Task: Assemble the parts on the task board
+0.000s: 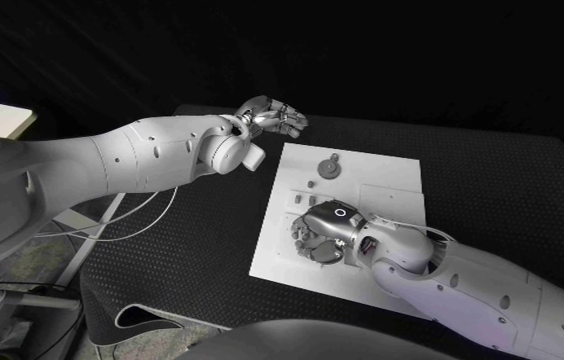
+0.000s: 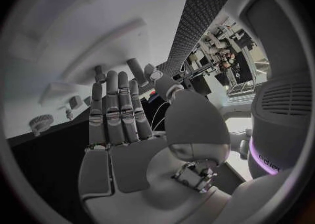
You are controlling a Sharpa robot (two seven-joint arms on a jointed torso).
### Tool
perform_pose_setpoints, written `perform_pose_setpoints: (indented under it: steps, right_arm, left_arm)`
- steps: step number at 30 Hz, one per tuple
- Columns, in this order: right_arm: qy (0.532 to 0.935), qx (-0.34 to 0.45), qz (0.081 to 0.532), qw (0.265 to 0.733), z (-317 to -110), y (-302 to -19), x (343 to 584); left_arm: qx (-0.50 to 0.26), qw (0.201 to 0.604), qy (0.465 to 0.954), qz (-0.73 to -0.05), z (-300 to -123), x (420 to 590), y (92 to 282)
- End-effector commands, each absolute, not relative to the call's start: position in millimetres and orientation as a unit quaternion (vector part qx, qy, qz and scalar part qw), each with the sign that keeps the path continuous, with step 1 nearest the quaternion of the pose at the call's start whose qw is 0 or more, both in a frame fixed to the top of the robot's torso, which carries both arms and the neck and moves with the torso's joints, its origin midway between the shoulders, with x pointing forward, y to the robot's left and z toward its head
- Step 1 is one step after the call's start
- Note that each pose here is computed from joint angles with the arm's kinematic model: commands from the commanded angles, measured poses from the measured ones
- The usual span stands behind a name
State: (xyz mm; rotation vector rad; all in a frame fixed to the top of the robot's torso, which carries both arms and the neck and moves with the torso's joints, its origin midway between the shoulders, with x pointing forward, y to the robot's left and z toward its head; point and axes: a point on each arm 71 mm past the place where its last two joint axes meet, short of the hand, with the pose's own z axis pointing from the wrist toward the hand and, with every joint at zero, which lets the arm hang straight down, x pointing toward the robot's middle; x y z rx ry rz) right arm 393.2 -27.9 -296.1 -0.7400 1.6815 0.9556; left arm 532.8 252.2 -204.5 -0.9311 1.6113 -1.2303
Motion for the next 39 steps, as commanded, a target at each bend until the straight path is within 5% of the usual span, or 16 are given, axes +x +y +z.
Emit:
perform_pose_setpoints:
  steps: [1, 20, 30, 39]
  right_arm:
    - [0.693, -0.294, 0.409, 0.516, -295, -29, 394]
    - [0.664, -0.248, 0.455, 0.539, -279, -38, 387]
    - [0.641, -0.19, 0.472, 0.575, -233, -62, 417]
    - [0.722, -0.089, 0.418, 0.545, -188, -120, 457]
  left_arm:
    - [-0.373, 0.435, 0.648, -0.501, -203.3, 532.7, 250.4]
    - [-0.374, 0.436, 0.648, -0.501, -203.5, 533.6, 250.8]
    - [-0.373, 0.438, 0.647, -0.5, -204.0, 536.0, 251.2]
    - [-0.379, 0.441, 0.645, -0.496, -205.4, 539.7, 254.0]
